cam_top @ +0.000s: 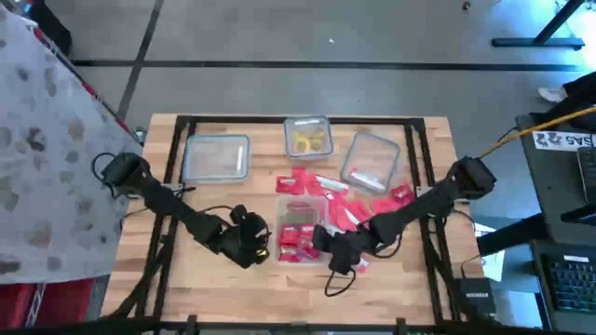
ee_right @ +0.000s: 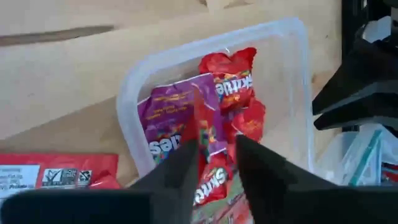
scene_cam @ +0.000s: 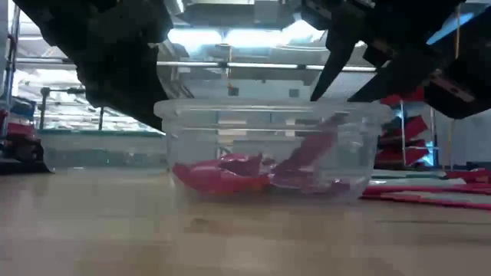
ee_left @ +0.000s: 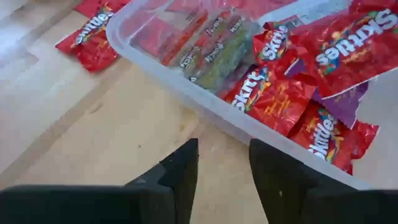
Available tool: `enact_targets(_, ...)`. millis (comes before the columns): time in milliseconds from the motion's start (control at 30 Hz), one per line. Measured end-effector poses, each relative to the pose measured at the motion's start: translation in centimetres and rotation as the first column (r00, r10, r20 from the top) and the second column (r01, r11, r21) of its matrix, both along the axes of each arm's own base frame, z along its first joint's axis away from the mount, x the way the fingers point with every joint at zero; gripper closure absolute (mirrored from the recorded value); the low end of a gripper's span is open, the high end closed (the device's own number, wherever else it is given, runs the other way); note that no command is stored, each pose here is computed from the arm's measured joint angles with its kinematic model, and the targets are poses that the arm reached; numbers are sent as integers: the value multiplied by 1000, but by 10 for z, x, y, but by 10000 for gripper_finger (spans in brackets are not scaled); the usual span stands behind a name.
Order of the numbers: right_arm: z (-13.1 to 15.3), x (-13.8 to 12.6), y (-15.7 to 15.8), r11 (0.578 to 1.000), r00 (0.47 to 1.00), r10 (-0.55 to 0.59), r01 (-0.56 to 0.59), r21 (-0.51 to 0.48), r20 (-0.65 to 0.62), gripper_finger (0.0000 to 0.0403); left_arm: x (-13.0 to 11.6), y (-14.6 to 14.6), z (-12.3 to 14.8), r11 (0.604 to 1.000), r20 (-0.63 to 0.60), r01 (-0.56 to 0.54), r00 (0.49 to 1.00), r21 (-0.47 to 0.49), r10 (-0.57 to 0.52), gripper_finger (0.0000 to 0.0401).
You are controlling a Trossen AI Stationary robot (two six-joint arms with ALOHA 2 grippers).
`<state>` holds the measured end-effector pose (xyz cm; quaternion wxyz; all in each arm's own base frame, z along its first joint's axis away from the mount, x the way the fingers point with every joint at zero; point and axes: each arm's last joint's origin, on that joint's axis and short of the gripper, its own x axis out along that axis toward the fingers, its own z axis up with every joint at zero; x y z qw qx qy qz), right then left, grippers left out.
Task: Sort candy
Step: Put the red candy into the rectangular transparent bin
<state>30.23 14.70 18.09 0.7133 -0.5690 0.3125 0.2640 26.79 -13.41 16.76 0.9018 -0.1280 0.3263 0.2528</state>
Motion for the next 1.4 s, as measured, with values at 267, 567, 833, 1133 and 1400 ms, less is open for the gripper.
enact_targets(267,16,4,-6,902,958,-202,263,-344,203,236,0,0,0,1000,0,0,1000,0,0,272)
enact_targets(567,31,10,5,947,933,-291,312,-70,213,235,0,0,0,1000,2,-4,1000,-4,4,272)
enact_targets(833,57,2,-8,705,702,-705,678,210,100,254,0,0,0,1000,2,-4,1000,-4,4,272)
enact_targets(1133,71,-68,-46,340,381,-806,924,172,-453,265,0,0,0,1000,3,-4,1000,-6,4,272)
enact_targets(1400,36,-128,-86,-257,-210,-918,961,103,-336,265,0,0,0,1000,5,-3,1000,-9,3,272)
